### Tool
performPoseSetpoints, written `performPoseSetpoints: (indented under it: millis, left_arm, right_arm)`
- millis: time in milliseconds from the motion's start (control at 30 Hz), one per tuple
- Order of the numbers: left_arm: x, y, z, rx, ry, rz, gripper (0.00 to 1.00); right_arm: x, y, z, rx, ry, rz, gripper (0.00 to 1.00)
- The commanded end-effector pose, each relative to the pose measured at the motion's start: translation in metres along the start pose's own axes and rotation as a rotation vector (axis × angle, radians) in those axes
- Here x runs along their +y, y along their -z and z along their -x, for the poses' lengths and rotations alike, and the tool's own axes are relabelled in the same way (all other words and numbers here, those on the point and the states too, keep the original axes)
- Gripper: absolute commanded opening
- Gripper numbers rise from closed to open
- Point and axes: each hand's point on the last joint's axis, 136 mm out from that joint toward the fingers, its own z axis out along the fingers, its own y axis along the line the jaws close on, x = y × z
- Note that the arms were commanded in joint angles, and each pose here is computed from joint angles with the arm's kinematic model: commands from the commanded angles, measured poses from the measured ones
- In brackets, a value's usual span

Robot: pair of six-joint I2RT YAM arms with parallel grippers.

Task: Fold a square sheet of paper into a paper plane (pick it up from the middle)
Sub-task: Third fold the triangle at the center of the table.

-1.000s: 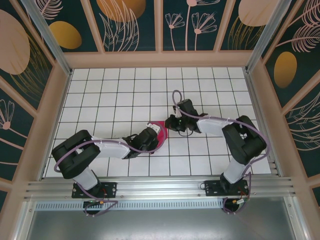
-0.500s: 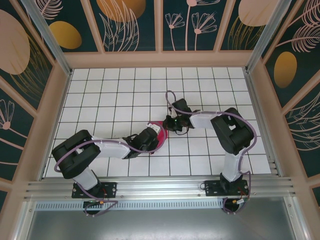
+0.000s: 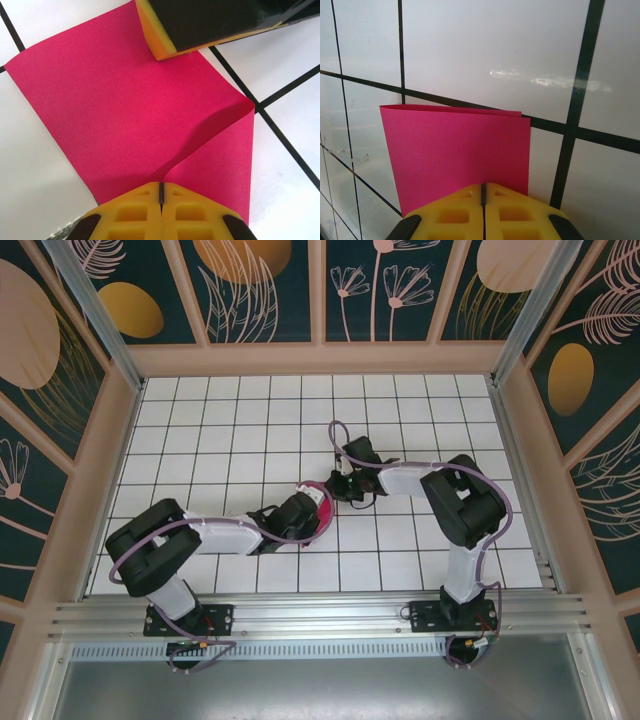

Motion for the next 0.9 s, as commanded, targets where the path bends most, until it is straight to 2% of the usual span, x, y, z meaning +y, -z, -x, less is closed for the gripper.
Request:
performPoseSetpoints:
  millis: [0, 400, 633, 867]
  left_arm:
    - [0.001, -0.006, -0.004, 0.026, -0.016, 0.007, 0.0]
    - [0.005, -0.008, -0.016, 0.05, -0.004, 0.015, 0.0]
    - [0.007, -0.006, -0.024, 0.059, -0.001, 0.015, 0.0]
    - [0.007, -0.004, -0.022, 0.05, 0.002, 0.014, 0.0]
  right_arm:
    - [-0.014, -0.006, -0.013, 0.047, -0.007, -0.06, 0.09]
    - [-0.005, 0.001, -0.011, 0.03, 0.003, -0.03, 0.09]
    - [0.021, 0.045, 0.011, -0.093, -0.01, 0.043, 0.11]
    - [0.025, 0.064, -0.022, -0.139, -0.093, 0.141, 0.09]
